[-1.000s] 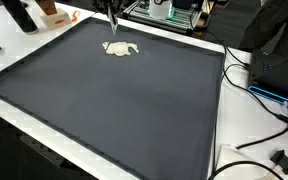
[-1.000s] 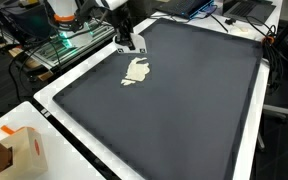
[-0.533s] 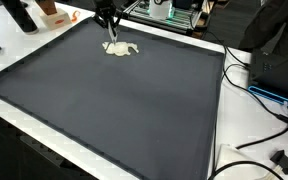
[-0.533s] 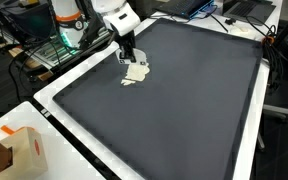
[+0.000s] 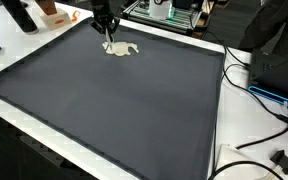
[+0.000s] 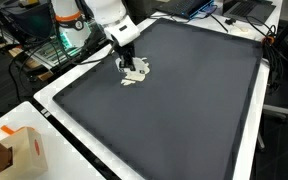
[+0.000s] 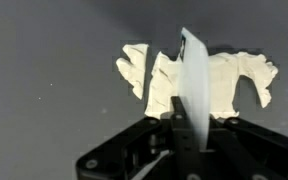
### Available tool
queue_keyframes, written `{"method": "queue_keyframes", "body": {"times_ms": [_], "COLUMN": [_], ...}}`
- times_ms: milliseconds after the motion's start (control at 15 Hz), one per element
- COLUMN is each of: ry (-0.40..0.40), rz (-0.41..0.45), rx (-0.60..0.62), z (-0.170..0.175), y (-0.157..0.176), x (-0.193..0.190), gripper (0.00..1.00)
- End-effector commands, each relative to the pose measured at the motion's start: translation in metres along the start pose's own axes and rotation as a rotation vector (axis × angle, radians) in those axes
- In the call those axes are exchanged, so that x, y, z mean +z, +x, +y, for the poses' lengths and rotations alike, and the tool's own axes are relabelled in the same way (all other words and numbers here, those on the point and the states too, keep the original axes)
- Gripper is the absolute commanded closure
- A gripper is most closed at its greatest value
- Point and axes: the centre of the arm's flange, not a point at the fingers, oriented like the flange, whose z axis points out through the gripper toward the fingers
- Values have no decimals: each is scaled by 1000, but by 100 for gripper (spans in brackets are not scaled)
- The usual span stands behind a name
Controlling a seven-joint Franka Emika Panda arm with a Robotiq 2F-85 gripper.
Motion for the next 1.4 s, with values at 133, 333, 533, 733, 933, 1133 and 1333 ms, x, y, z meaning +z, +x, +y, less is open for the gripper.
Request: {"method": "queue_keyframes", "body": {"times_ms": [133,333,533,733,933,1133,1333], "ry": [-22,-32,-41,-34,-28,-23,-14], "rz": [8,28,37,22,22,14,0], "rx": [-43,-61,-86,-100,-114,-101,-89], "z": [3,2,0,0,2,6,5], "y": [2,10,20,37,47,40,24], "x": [22,27,28,32,35,36,37], "gripper": [99,99,99,99,99,99,99]}}
